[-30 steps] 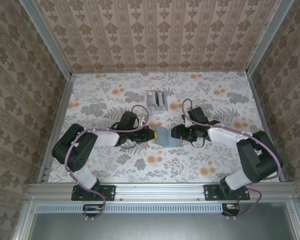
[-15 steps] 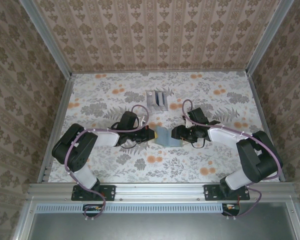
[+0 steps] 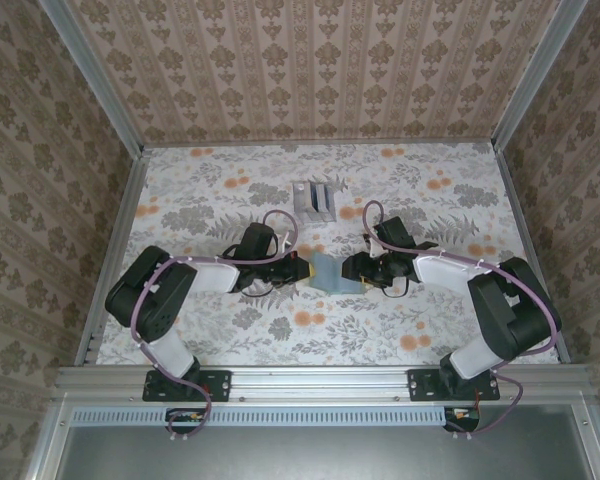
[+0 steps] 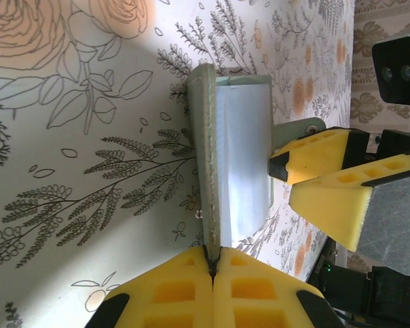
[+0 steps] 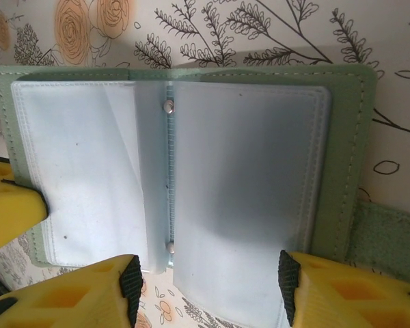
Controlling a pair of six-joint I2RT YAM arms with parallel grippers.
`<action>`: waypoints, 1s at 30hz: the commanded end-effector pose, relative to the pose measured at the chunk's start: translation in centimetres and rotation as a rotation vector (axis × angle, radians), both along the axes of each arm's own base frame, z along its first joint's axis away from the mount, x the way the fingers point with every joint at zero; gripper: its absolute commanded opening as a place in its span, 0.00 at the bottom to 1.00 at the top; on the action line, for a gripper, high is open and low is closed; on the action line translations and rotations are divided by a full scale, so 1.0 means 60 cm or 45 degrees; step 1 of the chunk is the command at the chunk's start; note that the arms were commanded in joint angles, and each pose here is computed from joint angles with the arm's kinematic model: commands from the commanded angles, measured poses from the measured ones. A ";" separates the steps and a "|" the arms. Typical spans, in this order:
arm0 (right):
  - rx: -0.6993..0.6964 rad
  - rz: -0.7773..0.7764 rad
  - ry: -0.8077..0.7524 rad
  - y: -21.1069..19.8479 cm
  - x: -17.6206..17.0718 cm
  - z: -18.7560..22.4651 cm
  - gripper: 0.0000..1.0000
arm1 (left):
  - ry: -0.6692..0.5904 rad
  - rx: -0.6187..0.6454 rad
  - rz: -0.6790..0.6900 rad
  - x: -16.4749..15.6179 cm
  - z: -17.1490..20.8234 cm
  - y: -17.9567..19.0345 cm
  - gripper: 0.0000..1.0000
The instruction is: Put the credit cards into the card holder
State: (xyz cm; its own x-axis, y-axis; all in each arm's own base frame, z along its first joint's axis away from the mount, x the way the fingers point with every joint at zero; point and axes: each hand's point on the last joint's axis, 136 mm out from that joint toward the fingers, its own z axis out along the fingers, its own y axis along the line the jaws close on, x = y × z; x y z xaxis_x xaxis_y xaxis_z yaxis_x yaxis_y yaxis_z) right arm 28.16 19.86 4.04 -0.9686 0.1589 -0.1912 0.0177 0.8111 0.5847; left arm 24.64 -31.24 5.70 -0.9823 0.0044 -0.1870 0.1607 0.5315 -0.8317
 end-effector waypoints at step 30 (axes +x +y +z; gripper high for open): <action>0.137 0.024 -0.019 0.022 0.002 0.012 0.49 | -0.016 -0.035 0.009 0.013 0.009 -0.012 0.00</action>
State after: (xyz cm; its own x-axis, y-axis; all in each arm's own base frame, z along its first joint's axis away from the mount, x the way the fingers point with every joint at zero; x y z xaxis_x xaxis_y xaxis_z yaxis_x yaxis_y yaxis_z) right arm 28.25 20.46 4.36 -0.9670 0.1592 -0.1991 0.0012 0.7838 0.6210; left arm 24.85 -31.40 5.85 -0.9817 -0.0032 -0.1904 0.1606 0.5232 -0.8369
